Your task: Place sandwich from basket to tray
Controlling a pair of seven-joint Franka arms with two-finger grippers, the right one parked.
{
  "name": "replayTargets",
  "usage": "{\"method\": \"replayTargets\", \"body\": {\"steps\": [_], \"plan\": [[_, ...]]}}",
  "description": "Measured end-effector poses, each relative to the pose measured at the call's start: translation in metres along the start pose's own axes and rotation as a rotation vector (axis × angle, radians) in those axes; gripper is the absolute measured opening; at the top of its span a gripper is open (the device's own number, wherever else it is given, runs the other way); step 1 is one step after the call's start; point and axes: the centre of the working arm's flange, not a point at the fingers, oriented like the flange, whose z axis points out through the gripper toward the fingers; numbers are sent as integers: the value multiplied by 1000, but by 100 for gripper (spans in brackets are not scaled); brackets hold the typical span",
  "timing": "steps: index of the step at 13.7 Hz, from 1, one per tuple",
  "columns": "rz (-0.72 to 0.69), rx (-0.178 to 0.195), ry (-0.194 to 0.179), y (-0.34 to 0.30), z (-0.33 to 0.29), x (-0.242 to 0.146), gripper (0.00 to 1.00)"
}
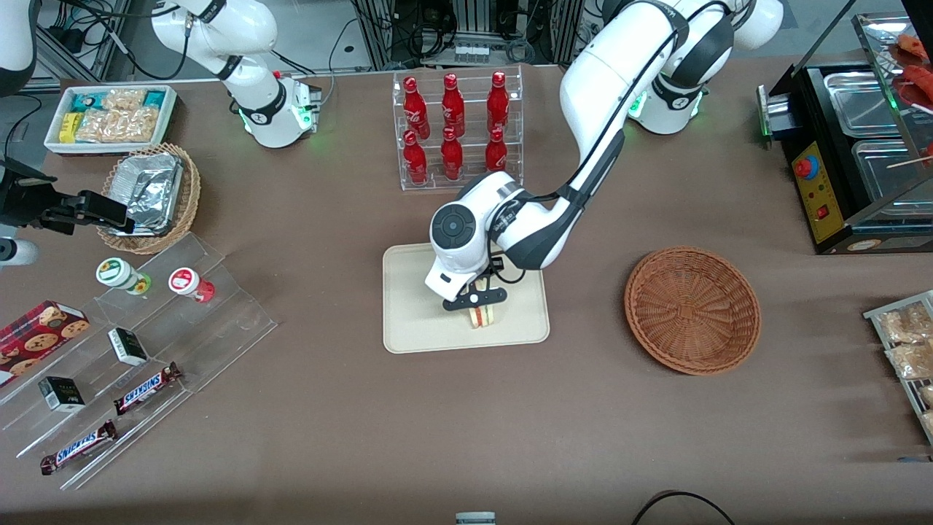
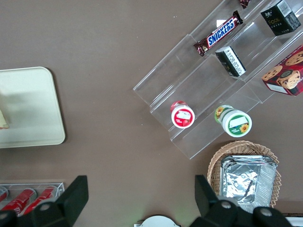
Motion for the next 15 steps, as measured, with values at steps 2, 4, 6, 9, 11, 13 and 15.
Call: {"method": "replayTargets", "body": {"steps": [2, 4, 6, 9, 11, 13, 15], "plan": [[1, -3, 0, 0, 8, 0, 33], [1, -3, 0, 0, 10, -1, 53], [-1, -11, 6, 1, 5, 1, 73], [-6, -32, 27, 0, -27, 5, 100], [-9, -26, 31, -8, -58, 11, 100], [-14, -23, 24, -22, -95, 19, 100], [40, -25, 28, -38, -135, 21, 100]]}}
